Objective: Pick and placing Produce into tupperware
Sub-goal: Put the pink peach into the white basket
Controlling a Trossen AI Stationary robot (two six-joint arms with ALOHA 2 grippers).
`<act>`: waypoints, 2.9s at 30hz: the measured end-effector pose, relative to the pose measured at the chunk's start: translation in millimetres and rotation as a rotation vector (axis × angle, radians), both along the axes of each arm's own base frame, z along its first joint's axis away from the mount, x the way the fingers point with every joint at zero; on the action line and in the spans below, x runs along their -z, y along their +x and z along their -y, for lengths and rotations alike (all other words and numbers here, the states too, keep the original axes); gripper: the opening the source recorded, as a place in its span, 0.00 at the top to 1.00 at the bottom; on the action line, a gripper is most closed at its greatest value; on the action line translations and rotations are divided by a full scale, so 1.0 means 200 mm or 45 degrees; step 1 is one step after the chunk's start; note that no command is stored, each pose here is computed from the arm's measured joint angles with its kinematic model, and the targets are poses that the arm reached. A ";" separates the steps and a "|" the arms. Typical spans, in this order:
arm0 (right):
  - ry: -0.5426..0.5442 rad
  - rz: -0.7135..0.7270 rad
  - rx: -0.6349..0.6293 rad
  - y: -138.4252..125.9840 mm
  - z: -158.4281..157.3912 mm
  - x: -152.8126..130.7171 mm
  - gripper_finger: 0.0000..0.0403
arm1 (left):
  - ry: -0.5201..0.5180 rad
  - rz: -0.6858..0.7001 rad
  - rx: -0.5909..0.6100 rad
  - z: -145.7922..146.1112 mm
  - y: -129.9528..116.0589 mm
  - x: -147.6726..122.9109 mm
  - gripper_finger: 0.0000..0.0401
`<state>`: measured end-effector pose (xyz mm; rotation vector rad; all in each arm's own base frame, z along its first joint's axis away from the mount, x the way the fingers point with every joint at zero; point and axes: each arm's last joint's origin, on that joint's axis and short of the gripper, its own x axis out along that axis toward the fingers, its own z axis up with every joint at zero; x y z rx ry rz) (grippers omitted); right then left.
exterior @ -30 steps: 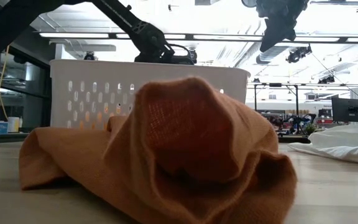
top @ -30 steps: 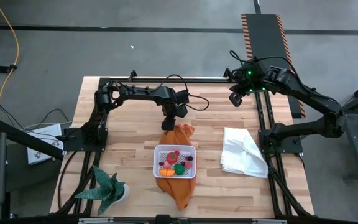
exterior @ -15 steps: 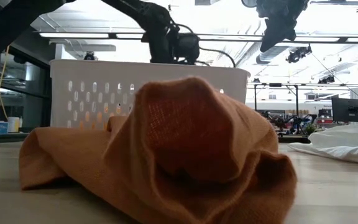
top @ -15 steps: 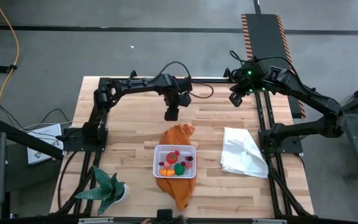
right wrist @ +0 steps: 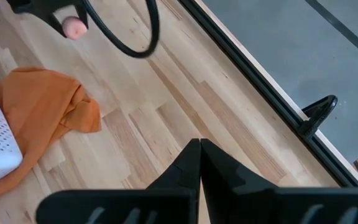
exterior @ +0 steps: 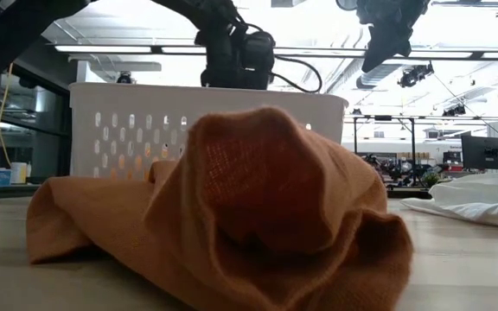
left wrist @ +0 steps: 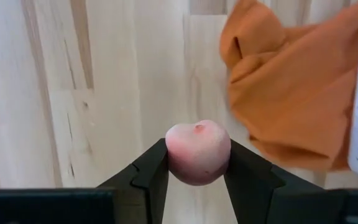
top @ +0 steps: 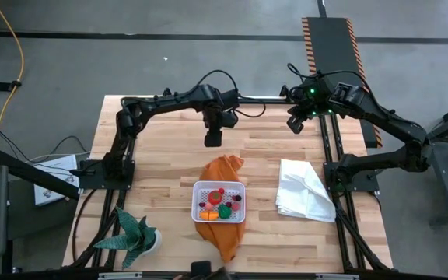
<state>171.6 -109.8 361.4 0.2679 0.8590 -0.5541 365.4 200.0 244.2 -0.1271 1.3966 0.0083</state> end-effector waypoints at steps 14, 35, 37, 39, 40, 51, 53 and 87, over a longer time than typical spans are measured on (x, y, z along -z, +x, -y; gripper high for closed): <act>-0.014 0.025 0.003 0.01 0.00 -0.01 1.00 | 0.094 0.129 -0.015 0.06 -0.14 -0.30 0.68; -0.048 0.125 0.030 0.03 0.02 -0.03 1.00 | 0.213 0.366 -0.042 0.27 -0.52 -0.78 0.68; -0.050 0.152 0.043 0.04 0.02 -0.04 1.00 | 0.218 0.383 -0.041 0.29 -0.56 -0.81 0.68; -0.051 0.177 0.056 0.04 0.03 -0.05 1.00 | 0.216 0.384 -0.045 0.32 -0.62 -0.83 0.68; -0.047 0.187 0.065 0.04 0.03 -0.05 1.00 | 0.212 0.381 -0.051 0.34 -0.65 -0.85 0.68; -0.006 0.230 0.122 0.05 0.03 -0.05 1.00 | 0.054 0.539 -0.148 0.52 -0.91 -0.80 0.68; 0.003 0.235 0.112 0.05 0.03 -0.05 1.00 | 0.011 0.591 -0.196 0.54 -0.93 -0.74 0.68; -0.020 0.183 -0.191 0.05 0.00 -0.04 1.00 | -0.147 0.875 -0.567 1.18 -0.52 -0.30 0.68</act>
